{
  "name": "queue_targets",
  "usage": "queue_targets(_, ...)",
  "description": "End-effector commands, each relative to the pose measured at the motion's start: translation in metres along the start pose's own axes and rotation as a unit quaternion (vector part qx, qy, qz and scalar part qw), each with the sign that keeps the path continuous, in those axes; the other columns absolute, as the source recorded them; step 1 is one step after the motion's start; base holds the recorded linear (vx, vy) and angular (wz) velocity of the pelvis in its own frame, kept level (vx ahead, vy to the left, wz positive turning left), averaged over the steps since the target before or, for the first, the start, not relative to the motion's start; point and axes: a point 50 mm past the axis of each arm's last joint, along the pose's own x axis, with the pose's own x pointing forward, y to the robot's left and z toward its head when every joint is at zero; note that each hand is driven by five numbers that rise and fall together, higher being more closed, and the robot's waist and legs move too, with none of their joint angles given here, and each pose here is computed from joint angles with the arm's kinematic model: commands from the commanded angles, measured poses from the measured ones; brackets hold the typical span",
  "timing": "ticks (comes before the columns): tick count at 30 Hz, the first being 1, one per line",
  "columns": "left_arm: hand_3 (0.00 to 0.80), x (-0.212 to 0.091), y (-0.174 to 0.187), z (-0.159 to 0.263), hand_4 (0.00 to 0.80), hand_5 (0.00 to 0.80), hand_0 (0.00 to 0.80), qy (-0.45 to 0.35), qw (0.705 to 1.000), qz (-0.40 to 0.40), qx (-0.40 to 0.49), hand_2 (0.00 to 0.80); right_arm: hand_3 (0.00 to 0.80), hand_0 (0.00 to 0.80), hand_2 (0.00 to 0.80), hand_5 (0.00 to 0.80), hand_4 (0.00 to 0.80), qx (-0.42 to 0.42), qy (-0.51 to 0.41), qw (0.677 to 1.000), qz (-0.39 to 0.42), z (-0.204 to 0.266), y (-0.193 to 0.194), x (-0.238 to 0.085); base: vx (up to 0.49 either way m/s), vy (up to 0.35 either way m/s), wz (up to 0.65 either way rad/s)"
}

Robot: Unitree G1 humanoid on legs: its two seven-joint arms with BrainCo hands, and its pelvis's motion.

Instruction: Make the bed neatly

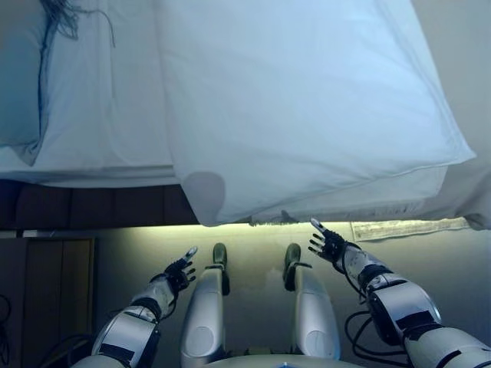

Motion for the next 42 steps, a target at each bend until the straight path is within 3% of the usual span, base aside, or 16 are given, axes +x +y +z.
queue_targets(1,0.000,0.000,-0.015,0.035,0.000,0.000,0.000,-0.087,0.995,-0.050,-0.022,0.000,0.000,0.000,0.000,0.000,0.000,0.011,-0.003,0.999,-0.031,0.014,-0.014,-0.005,-0.055,0.028,0.04)
queue_targets(9,0.000,-0.004,-0.045,0.058,0.000,0.000,0.000,-0.161,0.979,-0.110,-0.063,0.000,0.000,0.000,0.000,0.000,0.000,0.042,-0.035,0.998,-0.039,0.040,-0.017,-0.011,-0.027,0.035,0.00)
queue_targets(16,0.000,-0.009,-0.051,0.055,0.000,0.000,0.000,-0.170,0.974,-0.127,-0.074,0.000,0.000,0.000,0.000,0.000,0.000,0.082,-0.124,0.989,0.021,0.080,-0.002,-0.021,-0.001,0.011,0.07)
queue_targets(31,0.000,-0.020,-0.005,0.029,0.000,0.000,0.000,-0.134,0.985,-0.088,-0.059,0.000,0.000,0.000,0.000,0.000,0.000,0.030,-0.260,0.959,0.111,0.173,0.034,-0.068,0.058,-0.027,0.10)
queue_targets(42,0.000,-0.032,0.024,0.011,0.000,0.000,0.000,-0.140,0.985,-0.075,-0.071,0.000,0.000,0.000,0.000,0.000,0.000,-0.002,-0.328,0.937,0.122,0.222,0.055,-0.109,0.061,0.000,-0.01)
